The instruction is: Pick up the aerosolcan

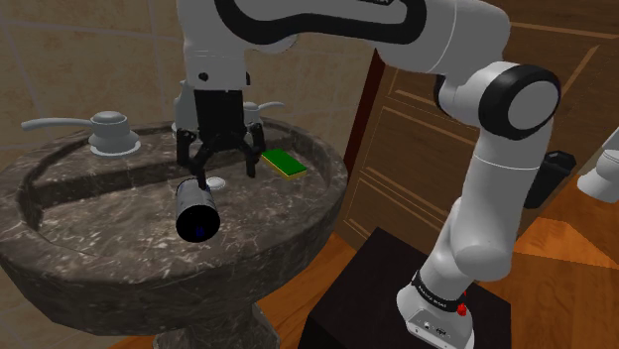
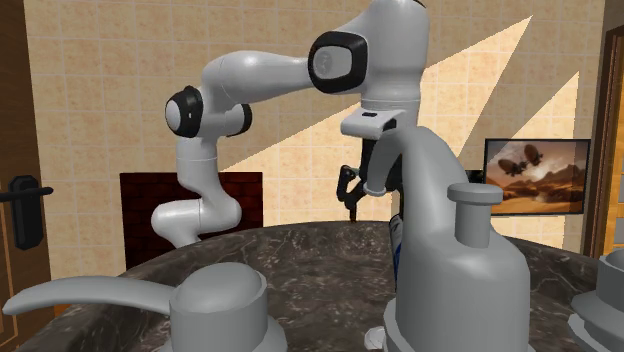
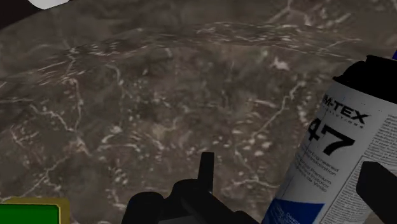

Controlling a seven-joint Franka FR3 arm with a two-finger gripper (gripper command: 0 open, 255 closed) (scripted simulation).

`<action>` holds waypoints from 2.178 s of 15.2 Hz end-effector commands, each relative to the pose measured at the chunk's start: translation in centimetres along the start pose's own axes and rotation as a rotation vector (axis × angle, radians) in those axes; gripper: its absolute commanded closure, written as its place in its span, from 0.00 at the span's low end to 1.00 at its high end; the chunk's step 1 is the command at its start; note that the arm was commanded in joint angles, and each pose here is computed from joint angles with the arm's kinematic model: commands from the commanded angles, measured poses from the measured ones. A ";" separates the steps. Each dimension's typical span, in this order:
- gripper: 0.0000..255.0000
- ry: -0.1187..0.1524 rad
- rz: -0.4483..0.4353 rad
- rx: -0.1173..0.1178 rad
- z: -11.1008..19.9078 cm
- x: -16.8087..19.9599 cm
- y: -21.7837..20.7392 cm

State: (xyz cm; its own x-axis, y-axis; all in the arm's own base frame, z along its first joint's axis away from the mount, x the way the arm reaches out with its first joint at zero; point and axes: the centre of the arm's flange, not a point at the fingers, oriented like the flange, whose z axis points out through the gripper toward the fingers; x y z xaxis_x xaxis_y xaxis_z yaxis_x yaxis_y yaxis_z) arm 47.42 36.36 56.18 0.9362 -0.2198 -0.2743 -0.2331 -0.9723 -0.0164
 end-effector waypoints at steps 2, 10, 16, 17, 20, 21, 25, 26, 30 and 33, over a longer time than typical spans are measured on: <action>0.00 -0.042 0.026 0.001 0.2 1.2 -3.8; 0.00 -0.064 0.037 0.001 3.4 2.8 -5.8; 1.00 -0.064 0.037 0.001 4.3 2.9 -6.1; 1.00 -0.064 0.037 0.001 4.2 2.9 -6.1; 1.00 -0.064 0.037 0.001 4.0 2.9 -6.0; 1.00 -0.064 0.037 0.001 4.1 3.0 -5.9; 1.00 -0.064 0.037 0.001 3.2 2.8 -5.8; 1.00 -0.064 0.037 0.001 2.7 2.6 -5.8; 1.00 -0.064 0.037 0.001 0.6 2.0 -5.8; 1.00 -0.064 0.037 0.001 -0.9 1.6 -5.9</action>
State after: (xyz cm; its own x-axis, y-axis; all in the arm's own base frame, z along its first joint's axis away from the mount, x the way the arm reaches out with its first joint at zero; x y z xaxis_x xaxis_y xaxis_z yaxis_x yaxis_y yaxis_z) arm 50.45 41.62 56.11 0.9082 -0.2502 -0.3354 -0.2677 -0.9635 -0.0062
